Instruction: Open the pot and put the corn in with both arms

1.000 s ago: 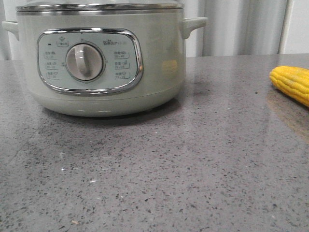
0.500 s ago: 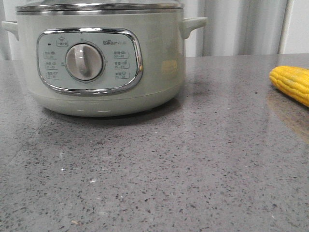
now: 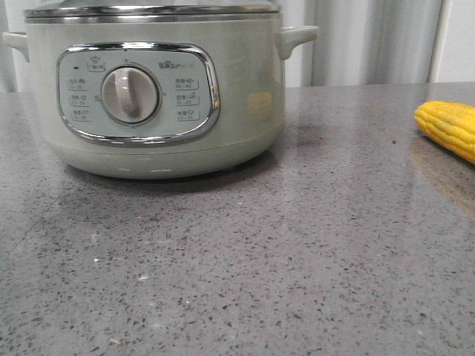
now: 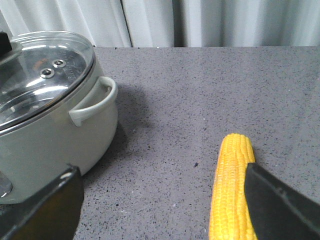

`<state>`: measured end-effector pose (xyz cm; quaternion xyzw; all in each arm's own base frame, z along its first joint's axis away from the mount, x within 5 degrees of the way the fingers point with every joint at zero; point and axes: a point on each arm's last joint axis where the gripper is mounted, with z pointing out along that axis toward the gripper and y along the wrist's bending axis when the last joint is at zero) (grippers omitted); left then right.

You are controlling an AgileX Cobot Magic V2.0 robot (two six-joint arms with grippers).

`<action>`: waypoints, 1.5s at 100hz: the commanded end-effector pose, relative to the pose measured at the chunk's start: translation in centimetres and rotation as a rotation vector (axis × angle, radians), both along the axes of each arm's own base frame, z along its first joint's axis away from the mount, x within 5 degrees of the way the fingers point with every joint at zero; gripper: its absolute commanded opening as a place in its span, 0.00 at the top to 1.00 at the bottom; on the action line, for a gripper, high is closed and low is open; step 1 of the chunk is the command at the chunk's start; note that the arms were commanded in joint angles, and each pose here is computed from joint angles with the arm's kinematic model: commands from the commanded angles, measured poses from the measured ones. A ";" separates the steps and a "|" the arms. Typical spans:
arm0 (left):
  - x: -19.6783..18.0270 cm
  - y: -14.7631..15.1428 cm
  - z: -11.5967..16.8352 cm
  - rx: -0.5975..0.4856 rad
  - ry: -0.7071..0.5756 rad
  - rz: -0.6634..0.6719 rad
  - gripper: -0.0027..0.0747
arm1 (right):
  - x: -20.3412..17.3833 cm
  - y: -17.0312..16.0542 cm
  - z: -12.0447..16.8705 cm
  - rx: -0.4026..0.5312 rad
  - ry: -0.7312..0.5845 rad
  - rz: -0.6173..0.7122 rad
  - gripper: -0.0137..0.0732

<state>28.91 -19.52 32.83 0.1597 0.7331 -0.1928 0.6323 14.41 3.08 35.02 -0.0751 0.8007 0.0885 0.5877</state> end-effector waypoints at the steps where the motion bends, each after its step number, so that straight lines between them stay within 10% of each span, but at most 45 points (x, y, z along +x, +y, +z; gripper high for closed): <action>1: -1.2 1.5 6.0 -0.144 -0.240 0.064 0.75 | 0.1 -0.2 1.9 0.012 -0.110 -0.018 0.21; 53: -5.2 14.7 13.1 -0.084 -0.391 0.365 0.75 | 0.1 -0.2 1.9 0.012 -0.110 -0.018 0.21; 84: -6.6 21.7 4.4 -0.021 -0.218 0.683 0.75 | 0.1 -0.2 1.9 0.012 -0.112 -0.019 0.21; 150: -5.4 21.1 -7.1 -0.013 -0.052 0.764 0.75 | 0.2 -0.2 2.1 0.017 -0.137 -0.025 0.22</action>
